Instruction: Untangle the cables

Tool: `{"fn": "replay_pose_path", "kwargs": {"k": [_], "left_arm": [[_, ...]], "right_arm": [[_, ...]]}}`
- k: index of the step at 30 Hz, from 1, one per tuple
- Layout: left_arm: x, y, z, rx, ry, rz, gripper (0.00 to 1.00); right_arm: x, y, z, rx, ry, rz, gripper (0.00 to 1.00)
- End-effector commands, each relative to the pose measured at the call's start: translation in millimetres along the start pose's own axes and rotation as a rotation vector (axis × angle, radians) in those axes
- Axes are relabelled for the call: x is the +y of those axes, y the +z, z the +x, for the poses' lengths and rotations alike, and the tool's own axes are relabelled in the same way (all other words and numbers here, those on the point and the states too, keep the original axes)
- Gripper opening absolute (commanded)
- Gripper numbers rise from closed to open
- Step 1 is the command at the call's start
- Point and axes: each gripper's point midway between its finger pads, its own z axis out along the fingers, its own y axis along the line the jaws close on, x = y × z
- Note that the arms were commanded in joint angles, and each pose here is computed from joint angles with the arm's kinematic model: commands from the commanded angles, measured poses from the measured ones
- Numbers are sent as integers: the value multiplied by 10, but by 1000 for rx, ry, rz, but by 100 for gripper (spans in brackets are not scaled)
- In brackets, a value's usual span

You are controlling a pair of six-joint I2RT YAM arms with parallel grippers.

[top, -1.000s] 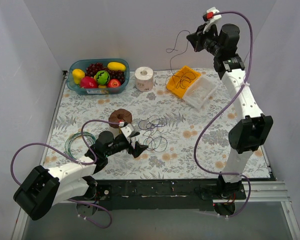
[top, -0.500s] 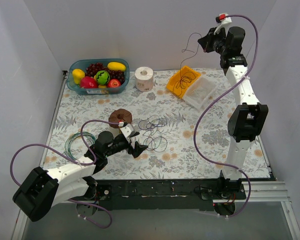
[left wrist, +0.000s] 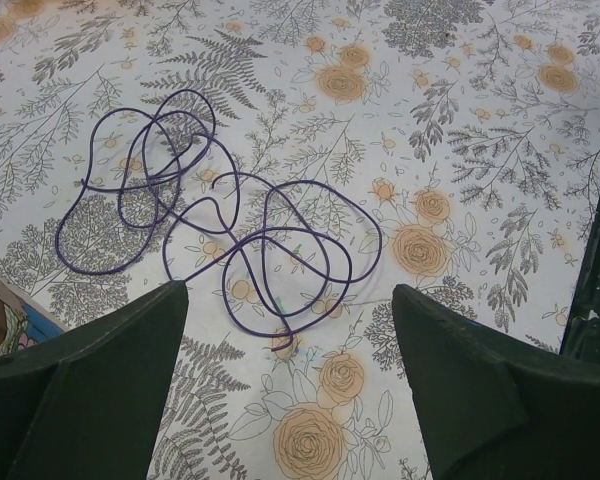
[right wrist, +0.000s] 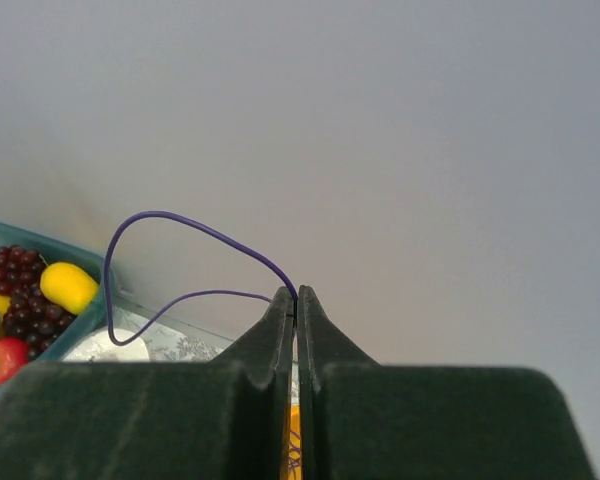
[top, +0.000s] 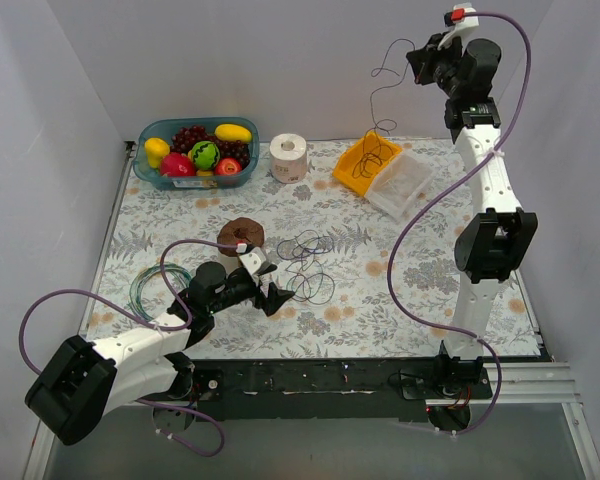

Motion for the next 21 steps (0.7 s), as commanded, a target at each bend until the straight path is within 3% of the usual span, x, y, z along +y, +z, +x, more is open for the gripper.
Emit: {"fn": "replay_pose_path", "kwargs": {"k": [1, 11, 21], "left_arm": [[36, -20, -75, -20, 25, -14, 83], [54, -14, -75, -21, 16, -17, 82], [58, -11, -73, -21, 14, -17, 82]], "right_arm": [[-133, -5, 451, 83, -20, 37, 1], [-322, -201, 2030, 491, -16, 101, 1], [-83, -194, 2801, 650, -43, 55, 1]]}}
